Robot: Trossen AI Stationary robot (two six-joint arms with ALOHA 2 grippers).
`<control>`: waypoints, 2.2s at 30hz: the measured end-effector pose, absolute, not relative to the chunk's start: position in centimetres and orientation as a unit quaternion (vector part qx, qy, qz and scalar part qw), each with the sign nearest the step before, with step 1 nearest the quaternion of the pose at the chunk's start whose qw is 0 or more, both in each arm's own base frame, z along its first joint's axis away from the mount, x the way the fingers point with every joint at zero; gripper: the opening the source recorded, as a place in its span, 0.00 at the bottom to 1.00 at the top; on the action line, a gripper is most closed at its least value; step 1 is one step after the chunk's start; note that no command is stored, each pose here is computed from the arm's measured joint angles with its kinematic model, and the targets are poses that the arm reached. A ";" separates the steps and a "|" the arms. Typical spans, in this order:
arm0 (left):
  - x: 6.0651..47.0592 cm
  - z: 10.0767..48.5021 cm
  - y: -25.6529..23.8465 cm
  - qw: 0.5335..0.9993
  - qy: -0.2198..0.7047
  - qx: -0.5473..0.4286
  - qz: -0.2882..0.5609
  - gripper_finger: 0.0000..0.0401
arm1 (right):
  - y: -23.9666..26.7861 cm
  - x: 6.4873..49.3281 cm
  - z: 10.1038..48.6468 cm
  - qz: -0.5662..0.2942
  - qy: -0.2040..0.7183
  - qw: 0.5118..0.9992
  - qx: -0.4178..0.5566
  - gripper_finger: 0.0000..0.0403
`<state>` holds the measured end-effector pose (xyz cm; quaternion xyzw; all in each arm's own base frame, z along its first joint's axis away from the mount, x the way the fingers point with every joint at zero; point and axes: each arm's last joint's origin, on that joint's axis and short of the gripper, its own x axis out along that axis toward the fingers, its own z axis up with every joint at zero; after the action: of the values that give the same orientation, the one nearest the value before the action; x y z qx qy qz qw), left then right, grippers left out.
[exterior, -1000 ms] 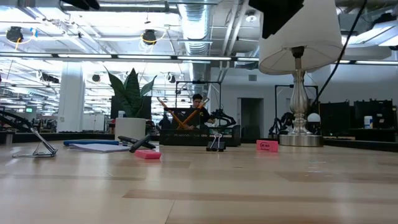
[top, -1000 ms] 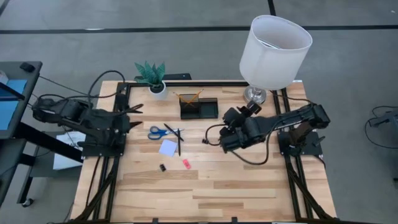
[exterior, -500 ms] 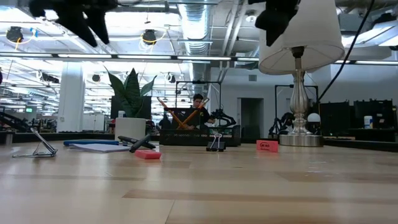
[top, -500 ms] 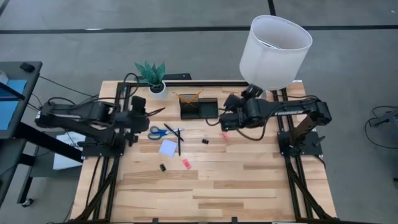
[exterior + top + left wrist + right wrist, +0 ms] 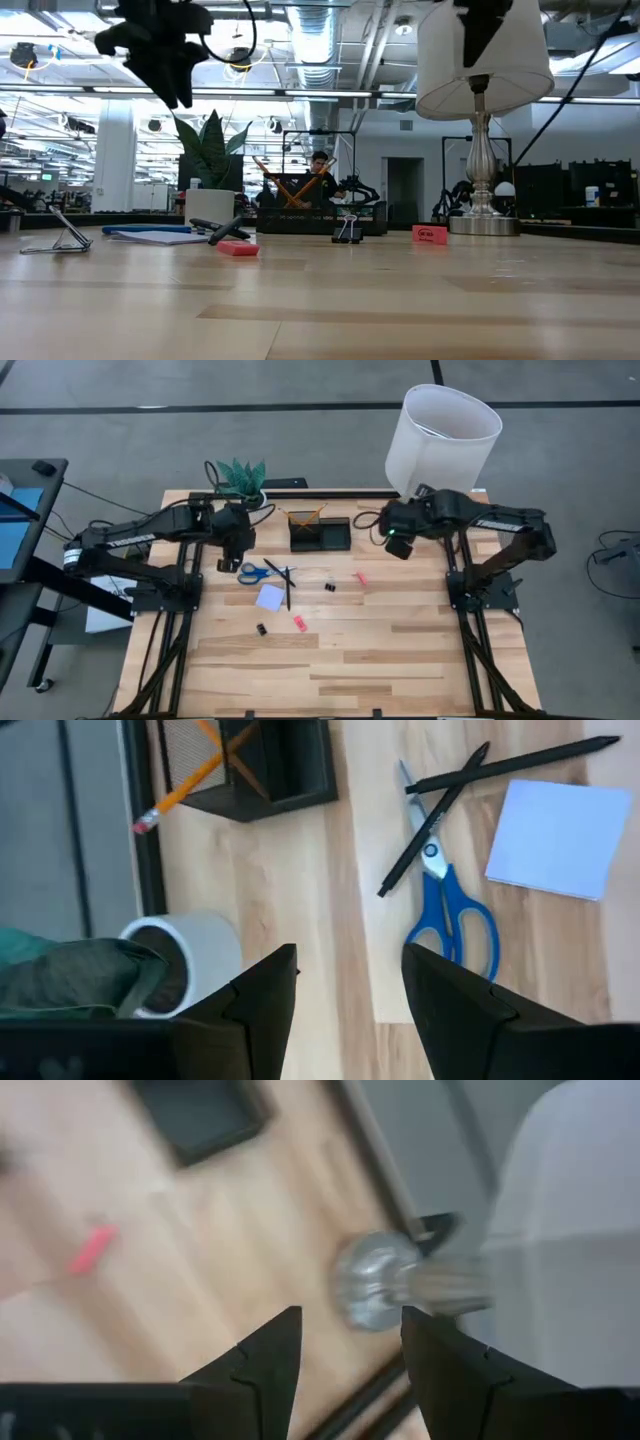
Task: Pick and place office supplies into organizer
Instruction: Put the top black ball pen into the desk organizer
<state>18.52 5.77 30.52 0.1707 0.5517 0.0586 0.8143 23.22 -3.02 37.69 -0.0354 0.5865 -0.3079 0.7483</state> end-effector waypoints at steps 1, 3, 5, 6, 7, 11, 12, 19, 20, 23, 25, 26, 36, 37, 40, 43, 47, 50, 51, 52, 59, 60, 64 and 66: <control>18.6 30.5 5.9 0.816 0.551 0.166 0.053 0.44 | -2.9 22.8 38.0 -0.297 0.584 0.755 -0.023 0.41; 18.5 30.5 6.2 0.819 0.548 0.163 0.044 0.44 | -2.6 21.8 38.7 -0.281 0.575 0.768 -0.008 0.40; 18.6 30.5 6.3 0.824 0.540 0.166 0.036 0.44 | -2.3 20.7 39.1 -0.275 0.565 0.778 -0.006 0.40; 18.6 30.6 6.4 0.825 0.538 0.167 0.034 0.44 | -2.1 20.2 39.2 -0.272 0.562 0.781 -0.007 0.40; 18.6 30.6 6.5 0.826 0.537 0.166 0.034 0.44 | -1.9 19.6 39.3 -0.270 0.558 0.785 -0.006 0.40; 19.0 30.2 6.7 0.829 0.537 0.155 0.022 0.44 | -1.5 17.7 39.1 -0.283 0.531 0.798 0.016 0.39; 19.3 30.0 6.7 0.827 0.541 0.151 0.016 0.44 | -1.4 17.2 38.9 -0.285 0.528 0.800 0.021 0.39; 21.7 27.1 7.4 0.787 0.598 0.145 -0.029 0.44 | -0.7 16.0 36.4 -0.284 0.513 0.809 0.037 0.40; 22.0 26.6 7.5 0.779 0.609 0.145 -0.038 0.44 | -0.6 16.1 35.9 -0.284 0.516 0.807 0.037 0.40; 22.8 25.2 7.8 0.754 0.636 0.155 -0.054 0.44 | -0.4 16.4 34.6 -0.281 0.523 0.804 0.031 0.41; 23.3 24.5 8.1 0.737 0.652 0.168 -0.055 0.44 | -0.2 16.8 33.8 -0.281 0.528 0.801 0.021 0.42; 23.4 24.2 8.2 0.729 0.659 0.173 -0.056 0.44 | -0.1 17.0 33.4 -0.284 0.529 0.800 0.015 0.42; 24.6 23.1 8.7 0.721 0.660 0.202 -0.063 0.44 | 0.1 17.9 30.8 -0.290 0.556 0.779 -0.012 0.43; 24.8 23.0 8.7 0.725 0.655 0.206 -0.062 0.44 | 0.1 18.0 30.9 -0.290 0.553 0.781 -0.011 0.43; 25.0 23.1 8.8 0.726 0.649 0.220 -0.061 0.44 | 0.2 18.3 30.7 -0.289 0.554 0.781 -0.010 0.42; 25.0 23.1 8.9 0.726 0.647 0.226 -0.061 0.44 | 0.2 18.3 30.8 -0.289 0.551 0.783 -0.008 0.43; 25.2 22.8 8.9 0.723 0.649 0.226 -0.068 0.44 | 0.2 18.3 30.8 -0.289 0.551 0.783 -0.008 0.44; 25.6 22.1 8.9 0.713 0.659 0.228 -0.074 0.44 | 0.2 18.4 30.8 -0.289 0.551 0.783 -0.008 0.44; 25.7 21.8 8.9 0.709 0.663 0.229 -0.073 0.44 | 0.2 18.4 30.8 -0.289 0.550 0.784 -0.008 0.43; 25.8 21.5 9.0 0.701 0.671 0.231 -0.073 0.44 | 0.2 18.4 30.8 -0.289 0.550 0.784 -0.008 0.43; 26.1 20.7 9.1 0.688 0.682 0.233 -0.081 0.44 | 0.2 18.4 30.8 -0.288 0.547 0.786 -0.006 0.43; 26.2 20.6 9.1 0.688 0.682 0.233 -0.081 0.44 | 0.2 18.5 30.8 -0.289 0.547 0.786 -0.006 0.43; 26.3 20.3 9.1 0.689 0.683 0.228 -0.087 0.44 | 0.2 18.5 30.8 -0.288 0.547 0.786 -0.006 0.43; 26.4 20.3 9.1 0.692 0.679 0.228 -0.088 0.44 | 0.2 18.5 30.8 -0.288 0.546 0.787 -0.006 0.43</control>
<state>26.43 9.09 20.33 0.2283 0.6791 -0.0880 0.6921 18.48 0.18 30.79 -0.0056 0.5458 -0.2881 0.7868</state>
